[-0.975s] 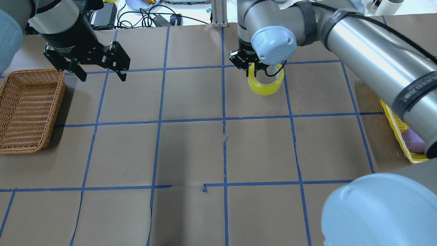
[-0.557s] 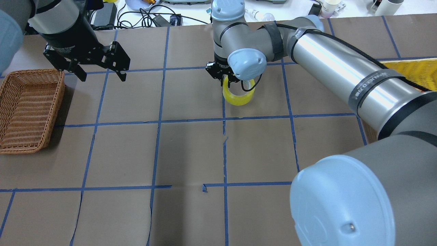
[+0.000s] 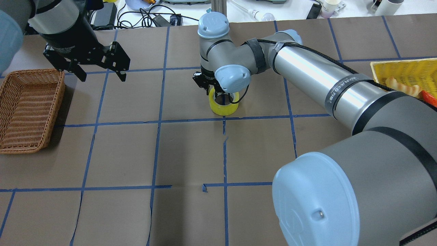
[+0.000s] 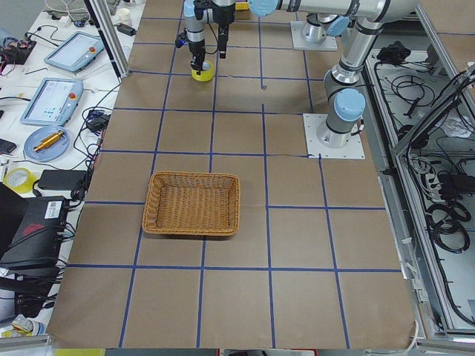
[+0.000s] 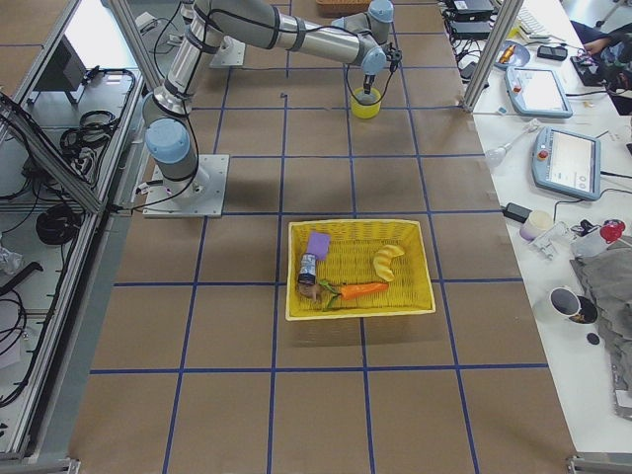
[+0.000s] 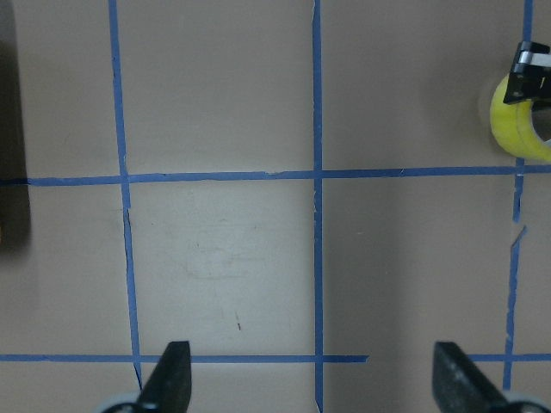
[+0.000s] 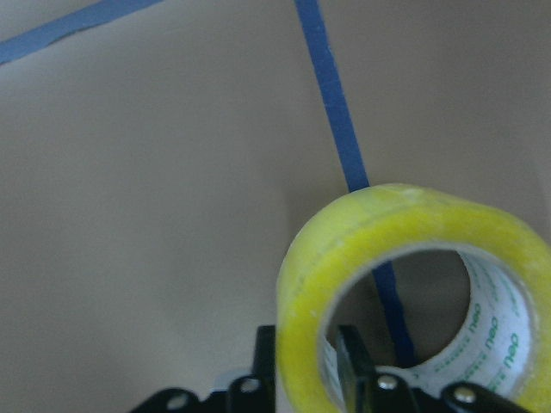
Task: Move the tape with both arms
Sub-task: 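Carry the tape roll to the table center and release it, then raise the right gripper away while the left gripper moves toward the tape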
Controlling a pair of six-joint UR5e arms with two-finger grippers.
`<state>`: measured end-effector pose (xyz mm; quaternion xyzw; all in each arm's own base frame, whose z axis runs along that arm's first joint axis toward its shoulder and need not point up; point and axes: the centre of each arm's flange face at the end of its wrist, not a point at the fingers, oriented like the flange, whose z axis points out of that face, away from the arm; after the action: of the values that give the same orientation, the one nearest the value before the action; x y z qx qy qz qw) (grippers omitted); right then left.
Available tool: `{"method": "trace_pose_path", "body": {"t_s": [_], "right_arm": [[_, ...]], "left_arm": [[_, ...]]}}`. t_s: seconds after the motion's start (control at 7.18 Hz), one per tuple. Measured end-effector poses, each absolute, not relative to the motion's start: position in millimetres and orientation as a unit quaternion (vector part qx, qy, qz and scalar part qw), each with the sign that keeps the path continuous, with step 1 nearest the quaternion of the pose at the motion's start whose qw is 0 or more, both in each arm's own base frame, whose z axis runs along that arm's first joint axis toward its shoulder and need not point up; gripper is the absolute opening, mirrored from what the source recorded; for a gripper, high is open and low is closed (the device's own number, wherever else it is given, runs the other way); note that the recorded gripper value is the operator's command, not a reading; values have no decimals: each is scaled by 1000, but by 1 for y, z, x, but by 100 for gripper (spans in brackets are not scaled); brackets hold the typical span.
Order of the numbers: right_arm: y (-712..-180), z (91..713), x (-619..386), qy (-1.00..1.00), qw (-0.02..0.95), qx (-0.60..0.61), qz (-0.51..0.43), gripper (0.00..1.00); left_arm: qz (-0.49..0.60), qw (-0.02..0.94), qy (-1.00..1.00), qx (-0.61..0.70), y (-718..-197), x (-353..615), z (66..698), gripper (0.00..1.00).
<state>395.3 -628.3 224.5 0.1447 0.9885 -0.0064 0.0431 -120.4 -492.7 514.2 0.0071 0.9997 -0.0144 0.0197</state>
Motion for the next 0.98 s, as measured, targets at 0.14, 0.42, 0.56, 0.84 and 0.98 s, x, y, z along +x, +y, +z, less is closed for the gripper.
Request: {"method": "trace_pose_path", "body": {"t_s": [0.14, 0.42, 0.56, 0.84, 0.98], "right_arm": [[-628, 226, 396, 989, 45, 141, -9, 100], [-622, 263, 386, 993, 37, 111, -25, 100], [-615, 298, 370, 996, 22, 84, -30, 100], [-613, 367, 307, 999, 6, 21, -46, 100], [-608, 397, 263, 999, 0, -11, -35, 100]], "left_arm": [[-14, 20, 1000, 7, -493, -120, 514, 100], [-15, 17, 1000, 7, -492, -121, 515, 100], [-17, 15, 1000, 8, -491, -122, 517, 100], [-19, 13, 1000, 5, -490, -122, 520, 100], [-21, 12, 1000, -2, -498, -123, 516, 100]]}}
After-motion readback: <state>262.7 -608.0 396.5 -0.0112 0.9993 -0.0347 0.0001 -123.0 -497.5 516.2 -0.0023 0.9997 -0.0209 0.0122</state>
